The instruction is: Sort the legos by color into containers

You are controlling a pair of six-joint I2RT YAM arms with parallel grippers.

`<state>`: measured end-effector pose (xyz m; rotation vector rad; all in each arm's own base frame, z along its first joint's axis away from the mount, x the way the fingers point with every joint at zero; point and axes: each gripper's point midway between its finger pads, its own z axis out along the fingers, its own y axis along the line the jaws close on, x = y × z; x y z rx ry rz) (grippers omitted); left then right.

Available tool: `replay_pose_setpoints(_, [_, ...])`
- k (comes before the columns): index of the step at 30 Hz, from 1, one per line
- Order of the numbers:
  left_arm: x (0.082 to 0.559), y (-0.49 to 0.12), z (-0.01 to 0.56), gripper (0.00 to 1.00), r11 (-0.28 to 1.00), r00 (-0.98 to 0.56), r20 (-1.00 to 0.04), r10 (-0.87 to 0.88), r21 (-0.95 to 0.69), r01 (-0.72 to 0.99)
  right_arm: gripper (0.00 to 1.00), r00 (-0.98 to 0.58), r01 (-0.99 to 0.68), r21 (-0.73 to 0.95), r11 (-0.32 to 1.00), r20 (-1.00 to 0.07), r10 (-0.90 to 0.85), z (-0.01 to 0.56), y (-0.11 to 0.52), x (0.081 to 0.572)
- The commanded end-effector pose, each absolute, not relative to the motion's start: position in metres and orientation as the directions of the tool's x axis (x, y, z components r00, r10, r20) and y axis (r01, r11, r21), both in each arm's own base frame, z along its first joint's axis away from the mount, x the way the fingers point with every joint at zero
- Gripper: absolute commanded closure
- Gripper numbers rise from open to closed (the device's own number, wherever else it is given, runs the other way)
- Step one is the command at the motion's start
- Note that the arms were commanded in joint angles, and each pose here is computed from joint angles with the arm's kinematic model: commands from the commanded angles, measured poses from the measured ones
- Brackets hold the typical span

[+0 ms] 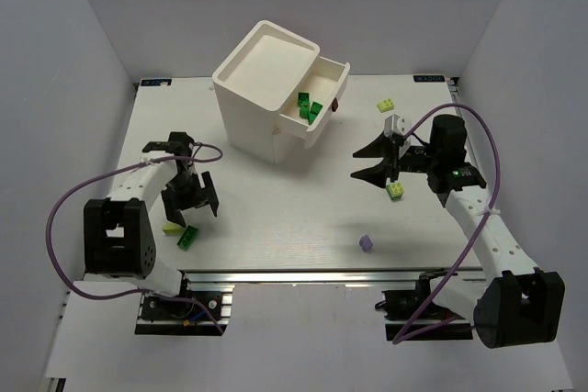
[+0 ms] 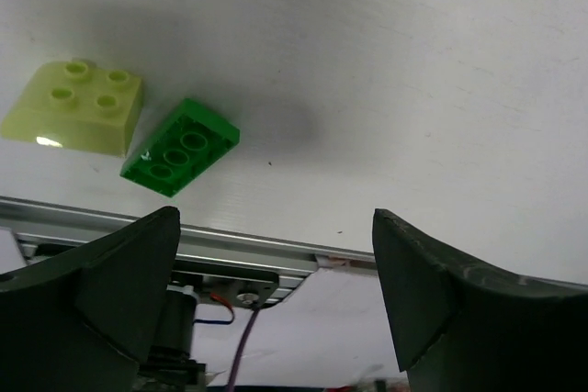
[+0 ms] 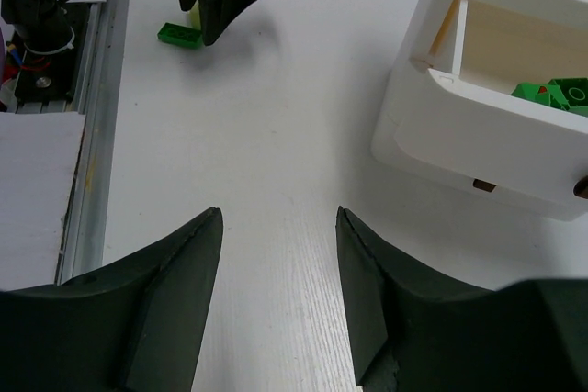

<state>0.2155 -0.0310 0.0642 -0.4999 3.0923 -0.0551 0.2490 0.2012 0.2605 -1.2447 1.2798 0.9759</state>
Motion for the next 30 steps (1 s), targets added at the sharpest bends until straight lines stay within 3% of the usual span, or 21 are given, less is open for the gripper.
replay_pose_setpoints(1, [0.206, -0.031, 0.078, 0.06, 0.895, -0.892, -0.064, -0.447, -0.051, -0.444, 0.42, 0.12, -0.985, -0.132, 0.111, -0.987, -0.108, 0.267, 0.2, 0.244])
replay_pose_setpoints(6, [0.192, -0.028, 0.081, 0.03, 0.763, -0.753, -0.129, -0.646, -0.077, -0.642, 0.42, 0.111, -0.986, -0.122, 0.11, -0.988, -0.103, 0.264, 0.198, 0.245])
replay_pose_setpoints(9, [0.175, -0.021, 0.073, 0.02, 0.654, -0.649, -0.111, -0.752, -0.006, -0.757, 0.42, 0.107, -0.988, -0.117, 0.101, -0.989, -0.099, 0.264, 0.198, 0.244])
replay_pose_setpoints(13, [0.155, -0.002, 0.07, 0.02, 0.528, -0.541, -0.13, -0.831, 0.124, -0.84, 0.42, 0.11, -0.988, -0.119, 0.096, -0.989, -0.097, 0.262, 0.197, 0.242])
replay_pose_setpoints(17, [0.159, 0.011, 0.067, 0.02, 0.438, -0.455, -0.179, -0.872, 0.129, -0.89, 0.42, 0.102, -0.989, -0.111, 0.098, -0.99, -0.096, 0.26, 0.195, 0.241])
replay_pose_setpoints(30, [0.196, 0.013, 0.032, 0.02, 0.486, -0.487, -0.132, -0.863, 0.044, -0.873, 0.42, 0.091, -0.988, -0.103, 0.117, -0.99, -0.104, 0.258, 0.189, 0.239])
